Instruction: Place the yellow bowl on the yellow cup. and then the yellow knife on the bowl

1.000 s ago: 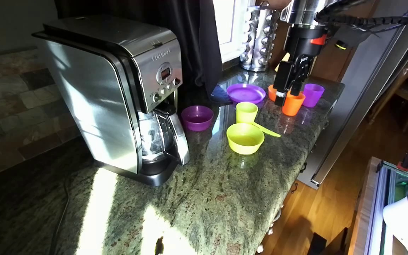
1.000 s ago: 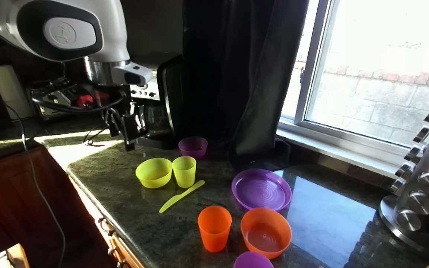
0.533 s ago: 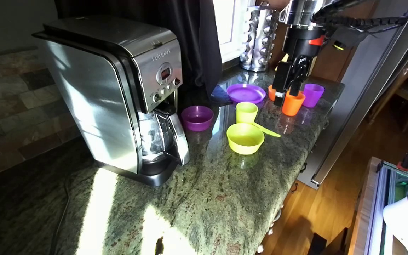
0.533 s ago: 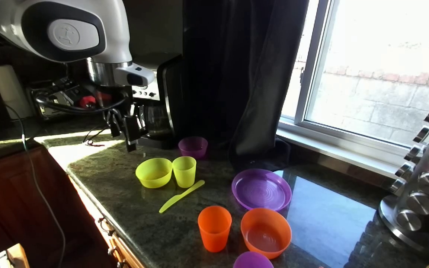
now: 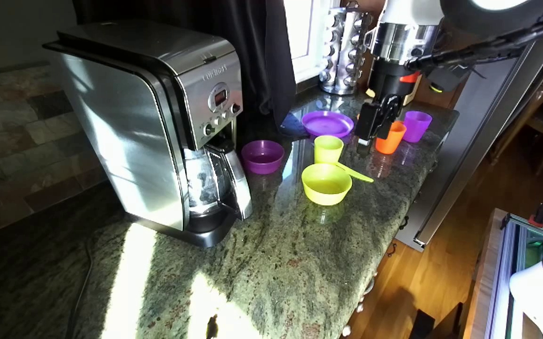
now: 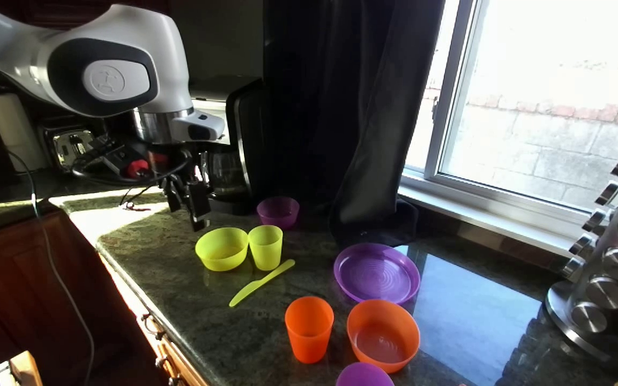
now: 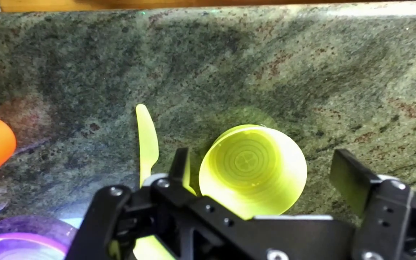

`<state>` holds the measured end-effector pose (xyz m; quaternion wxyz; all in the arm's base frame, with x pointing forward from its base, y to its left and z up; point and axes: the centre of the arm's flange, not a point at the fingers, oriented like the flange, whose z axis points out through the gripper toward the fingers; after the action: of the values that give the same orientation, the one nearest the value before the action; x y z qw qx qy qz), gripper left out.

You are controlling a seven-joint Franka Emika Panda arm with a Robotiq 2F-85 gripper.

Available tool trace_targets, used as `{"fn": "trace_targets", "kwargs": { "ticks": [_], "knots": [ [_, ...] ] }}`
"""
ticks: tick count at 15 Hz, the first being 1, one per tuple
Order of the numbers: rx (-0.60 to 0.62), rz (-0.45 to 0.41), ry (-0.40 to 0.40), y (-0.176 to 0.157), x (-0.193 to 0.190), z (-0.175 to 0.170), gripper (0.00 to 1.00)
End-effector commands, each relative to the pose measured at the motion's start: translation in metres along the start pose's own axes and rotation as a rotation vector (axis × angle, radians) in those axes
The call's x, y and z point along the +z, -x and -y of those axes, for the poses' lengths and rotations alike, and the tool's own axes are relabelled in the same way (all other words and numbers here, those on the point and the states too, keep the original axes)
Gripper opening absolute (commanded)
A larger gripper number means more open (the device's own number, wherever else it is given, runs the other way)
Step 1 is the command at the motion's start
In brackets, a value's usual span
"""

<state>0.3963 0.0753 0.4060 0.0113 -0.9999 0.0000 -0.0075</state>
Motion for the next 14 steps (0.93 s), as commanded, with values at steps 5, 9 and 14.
{"fn": "trace_targets", "kwargs": {
  "ticks": [5, 9, 14],
  "knots": [
    [-0.024, -0.086, 0.018, -0.012, 0.063, 0.003, 1.00],
    [-0.014, -0.088, 0.037, -0.019, 0.085, 0.003, 1.00],
    [0.023, -0.075, 0.034, -0.025, 0.104, -0.001, 1.00]
  ]
}}
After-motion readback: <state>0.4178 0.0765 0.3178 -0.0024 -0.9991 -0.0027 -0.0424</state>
